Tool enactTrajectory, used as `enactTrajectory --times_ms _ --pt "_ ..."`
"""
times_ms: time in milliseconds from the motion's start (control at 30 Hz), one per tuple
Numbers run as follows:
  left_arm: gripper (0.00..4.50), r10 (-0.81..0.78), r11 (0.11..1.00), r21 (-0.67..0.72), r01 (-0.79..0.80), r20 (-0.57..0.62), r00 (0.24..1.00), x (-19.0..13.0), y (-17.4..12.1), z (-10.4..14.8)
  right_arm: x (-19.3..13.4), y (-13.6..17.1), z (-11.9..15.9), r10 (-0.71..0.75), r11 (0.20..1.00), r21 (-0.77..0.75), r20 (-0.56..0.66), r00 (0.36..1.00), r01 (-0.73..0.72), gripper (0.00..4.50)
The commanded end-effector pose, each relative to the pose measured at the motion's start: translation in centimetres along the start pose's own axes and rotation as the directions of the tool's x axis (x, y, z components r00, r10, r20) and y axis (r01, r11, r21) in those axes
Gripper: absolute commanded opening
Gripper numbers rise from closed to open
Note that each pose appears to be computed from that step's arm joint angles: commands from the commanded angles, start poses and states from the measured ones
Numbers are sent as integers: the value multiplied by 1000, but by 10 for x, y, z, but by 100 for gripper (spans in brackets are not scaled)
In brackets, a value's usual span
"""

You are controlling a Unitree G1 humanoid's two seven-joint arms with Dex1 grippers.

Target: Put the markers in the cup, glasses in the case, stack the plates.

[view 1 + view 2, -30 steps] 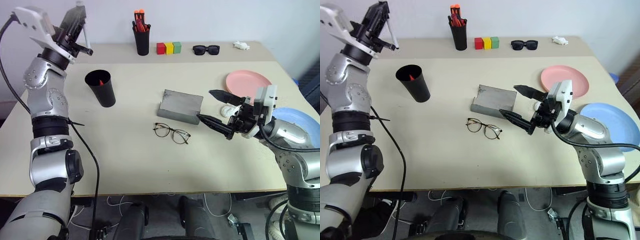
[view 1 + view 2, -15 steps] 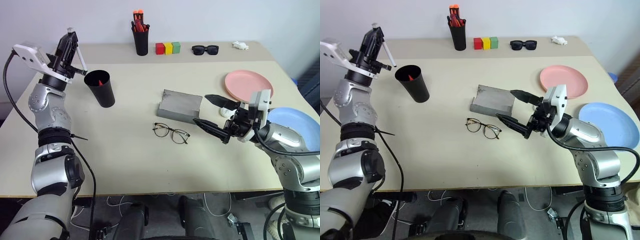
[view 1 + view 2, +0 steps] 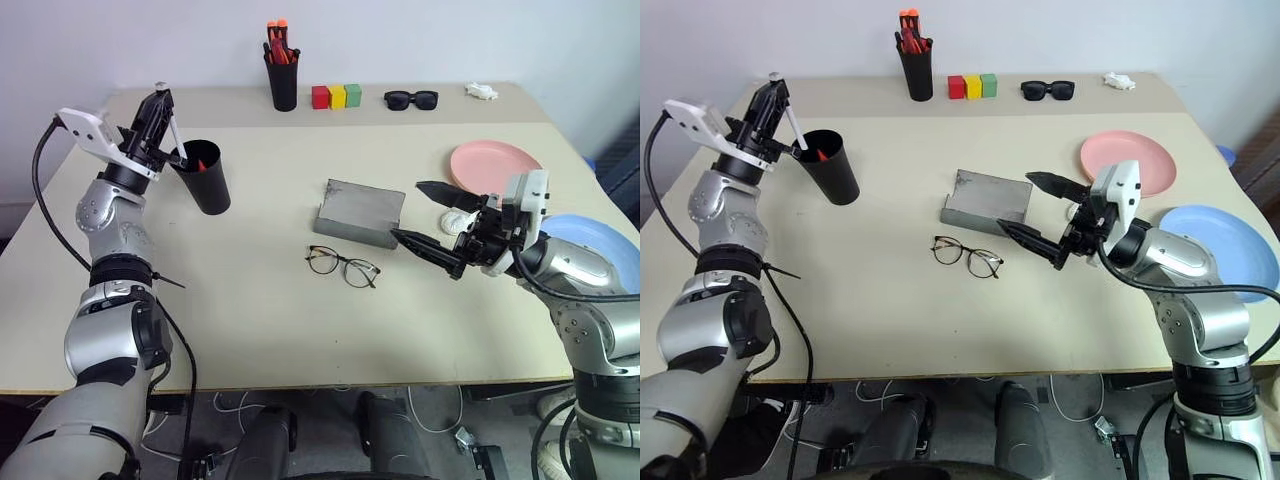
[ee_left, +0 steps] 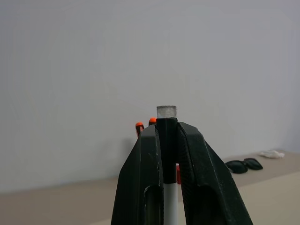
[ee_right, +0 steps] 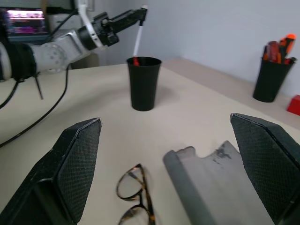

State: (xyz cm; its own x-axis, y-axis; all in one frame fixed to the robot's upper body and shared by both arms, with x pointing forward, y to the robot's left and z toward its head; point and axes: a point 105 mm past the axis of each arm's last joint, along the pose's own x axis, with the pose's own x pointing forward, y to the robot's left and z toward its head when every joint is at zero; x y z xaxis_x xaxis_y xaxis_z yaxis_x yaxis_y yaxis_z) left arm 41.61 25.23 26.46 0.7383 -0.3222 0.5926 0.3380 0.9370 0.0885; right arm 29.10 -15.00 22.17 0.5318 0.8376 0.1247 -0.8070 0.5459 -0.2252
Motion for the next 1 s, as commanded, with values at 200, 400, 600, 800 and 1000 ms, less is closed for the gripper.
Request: enactTrajectory --times_ms 200,400,600,800,1000 --pt "3 13 1000 14 -13 10 1000 0 -2 -3 -5 8 4 -44 998 -54 15 999 45 450" --pt "3 17 1000 9 -17 23 1000 -1 -5 -5 -6 11 7 -34 997 -65 21 999 36 450" --pt "3 21 1000 10 -21 38 999 -4 -4 -4 -3 12 5 -20 997 -72 22 1000 22 450" --pt "3 25 999 25 -26 46 999 -2 -2 1 -3 11 4 -11 997 -76 14 1000 12 450" --pt "3 -20 1000 24 19 64 998 0 0 12 -7 8 7 -19 997 -73 8 1000 20 450"
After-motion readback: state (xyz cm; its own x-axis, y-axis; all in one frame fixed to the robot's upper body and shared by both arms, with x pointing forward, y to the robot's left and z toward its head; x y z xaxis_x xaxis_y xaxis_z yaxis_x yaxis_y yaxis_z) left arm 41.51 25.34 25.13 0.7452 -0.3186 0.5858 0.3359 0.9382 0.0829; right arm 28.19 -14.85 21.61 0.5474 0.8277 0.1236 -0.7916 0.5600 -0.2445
